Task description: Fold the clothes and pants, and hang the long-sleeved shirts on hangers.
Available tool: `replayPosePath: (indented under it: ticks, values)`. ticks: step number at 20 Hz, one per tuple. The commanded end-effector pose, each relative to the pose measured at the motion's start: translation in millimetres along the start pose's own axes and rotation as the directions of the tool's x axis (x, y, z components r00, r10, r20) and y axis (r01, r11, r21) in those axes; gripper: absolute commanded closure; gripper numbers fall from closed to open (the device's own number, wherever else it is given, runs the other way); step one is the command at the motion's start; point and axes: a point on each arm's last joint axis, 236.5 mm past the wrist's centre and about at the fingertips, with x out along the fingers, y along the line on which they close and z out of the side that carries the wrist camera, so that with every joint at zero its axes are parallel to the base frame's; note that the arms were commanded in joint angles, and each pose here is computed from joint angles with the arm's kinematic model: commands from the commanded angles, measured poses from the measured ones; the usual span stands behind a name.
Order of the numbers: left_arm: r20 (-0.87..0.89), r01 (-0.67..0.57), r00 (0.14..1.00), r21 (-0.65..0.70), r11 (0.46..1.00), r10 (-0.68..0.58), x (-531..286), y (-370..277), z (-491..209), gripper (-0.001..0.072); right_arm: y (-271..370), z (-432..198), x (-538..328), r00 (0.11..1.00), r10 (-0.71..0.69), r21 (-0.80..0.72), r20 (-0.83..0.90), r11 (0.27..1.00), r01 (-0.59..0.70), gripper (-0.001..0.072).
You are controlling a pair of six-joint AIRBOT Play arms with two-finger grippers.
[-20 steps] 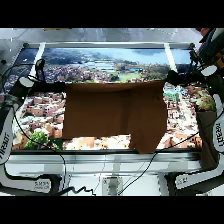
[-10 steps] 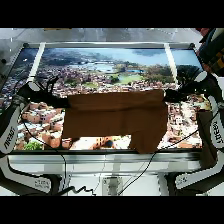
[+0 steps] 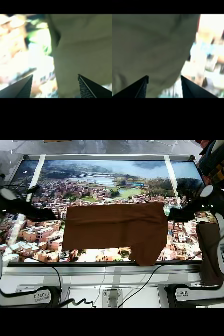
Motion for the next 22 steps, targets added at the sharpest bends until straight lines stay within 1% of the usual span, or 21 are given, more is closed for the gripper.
replayPosePath:
  ticks: [1, 2, 4, 6, 9, 10, 13, 15, 16, 19, 22]
  values:
    - [0.029, -0.033, 0.999, -0.090, 0.995, 0.036, -40.3, 19.0, -43.4, 0.0117, -5.3, -80.6, 17.5, 0.992, 0.003, 0.035, -0.122, 0.999, 0.001, 0.0288]
    - [0.036, -0.037, 0.998, -0.123, 0.992, 0.041, -42.0, 23.6, -56.4, 0.0117, -4.6, -104.6, 27.3, 0.988, 0.019, 0.045, -0.156, 0.999, -0.012, 0.0339]
    - [0.056, -0.037, 0.997, -0.183, 0.982, 0.048, -33.2, 29.2, -77.3, 0.0117, -2.4, -137.3, 49.2, 0.983, 0.046, 0.070, -0.175, 0.997, -0.035, 0.0341]
    - [0.025, -0.019, 0.999, -0.218, 0.976, 0.025, -10.0, 24.9, -101.0, 0.0117, 7.5, -153.1, 73.3, 0.982, 0.100, 0.118, -0.161, 0.990, -0.082, 0.0341]
    - [-0.040, 0.020, 0.999, -0.267, 0.963, -0.031, 25.9, 16.6, -132.8, 0.0116, 33.8, -151.8, 102.6, 0.971, 0.226, 0.215, -0.078, 0.955, -0.205, 0.0341]
    - [-0.045, 0.018, 0.998, -0.278, 0.960, -0.031, 34.0, 17.7, -138.3, 0.0115, 38.4, -147.7, 108.6, 0.968, 0.247, 0.242, -0.041, 0.943, -0.230, 0.0340]
    - [-0.028, 0.002, 1.000, -0.296, 0.955, -0.011, 47.2, 25.5, -138.4, 0.0115, 40.6, -127.0, 113.9, 0.964, 0.259, 0.227, 0.066, 0.937, -0.267, 0.0352]
    - [0.000, 0.053, 0.998, -0.322, 0.945, -0.056, 50.6, 17.3, -130.6, 0.0115, 42.7, -112.6, 111.7, 0.955, 0.267, 0.205, 0.127, 0.935, -0.289, 0.0631]
    - [0.017, 0.088, 0.996, -0.339, 0.937, -0.088, 52.5, 11.2, -126.2, 0.0115, 42.6, -107.8, 111.0, 0.952, 0.267, 0.201, 0.147, 0.935, -0.293, 0.0698]
    - [0.060, 0.173, 0.985, -0.385, 0.906, -0.163, 58.9, -0.8, -113.7, 0.0115, 43.7, -104.7, 108.5, 0.950, 0.269, 0.189, 0.161, 0.936, -0.297, 0.0698]
    - [0.043, 0.180, 0.983, -0.415, 0.892, -0.178, 72.5, 3.9, -114.5, 0.0116, 44.7, -102.9, 103.5, 0.947, 0.266, 0.178, 0.177, 0.938, -0.297, 0.0699]
